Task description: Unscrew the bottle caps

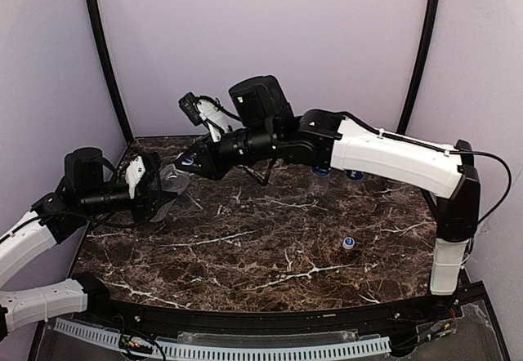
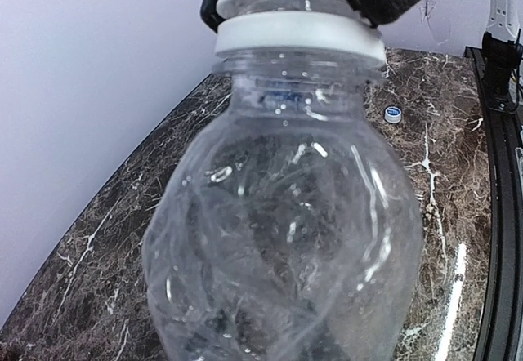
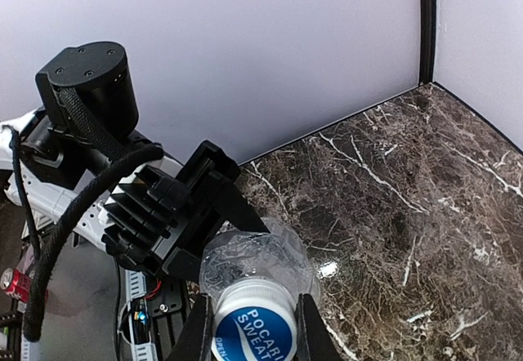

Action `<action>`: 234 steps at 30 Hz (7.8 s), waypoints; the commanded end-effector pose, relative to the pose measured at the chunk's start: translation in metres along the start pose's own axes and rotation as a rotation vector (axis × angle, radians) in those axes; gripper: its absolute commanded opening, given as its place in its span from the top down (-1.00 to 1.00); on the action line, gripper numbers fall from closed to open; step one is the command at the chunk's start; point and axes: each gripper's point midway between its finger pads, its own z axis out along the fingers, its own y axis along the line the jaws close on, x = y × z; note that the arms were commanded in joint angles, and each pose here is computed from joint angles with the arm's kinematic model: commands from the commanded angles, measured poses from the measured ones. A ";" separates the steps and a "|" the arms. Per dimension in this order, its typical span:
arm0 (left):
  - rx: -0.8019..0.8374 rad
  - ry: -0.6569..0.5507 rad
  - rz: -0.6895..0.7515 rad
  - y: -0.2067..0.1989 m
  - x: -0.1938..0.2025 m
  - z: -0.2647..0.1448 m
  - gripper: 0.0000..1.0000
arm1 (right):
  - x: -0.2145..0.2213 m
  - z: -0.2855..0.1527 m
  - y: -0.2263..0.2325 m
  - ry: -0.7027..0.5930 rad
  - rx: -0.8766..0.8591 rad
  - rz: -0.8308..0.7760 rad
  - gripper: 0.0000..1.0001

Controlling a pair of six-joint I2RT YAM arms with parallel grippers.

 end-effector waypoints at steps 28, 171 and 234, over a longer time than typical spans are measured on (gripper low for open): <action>0.414 -0.019 -0.097 -0.080 0.017 -0.018 0.55 | 0.086 -0.046 0.065 0.144 -0.356 -1.168 1.00; 0.362 -0.250 -0.189 -0.049 -0.042 -0.029 0.37 | 0.010 -0.004 0.068 -0.217 -0.530 -0.456 0.07; 0.243 -0.209 -0.159 -0.044 -0.016 -0.030 -0.97 | 0.238 -0.484 -0.301 -0.197 1.527 0.438 1.00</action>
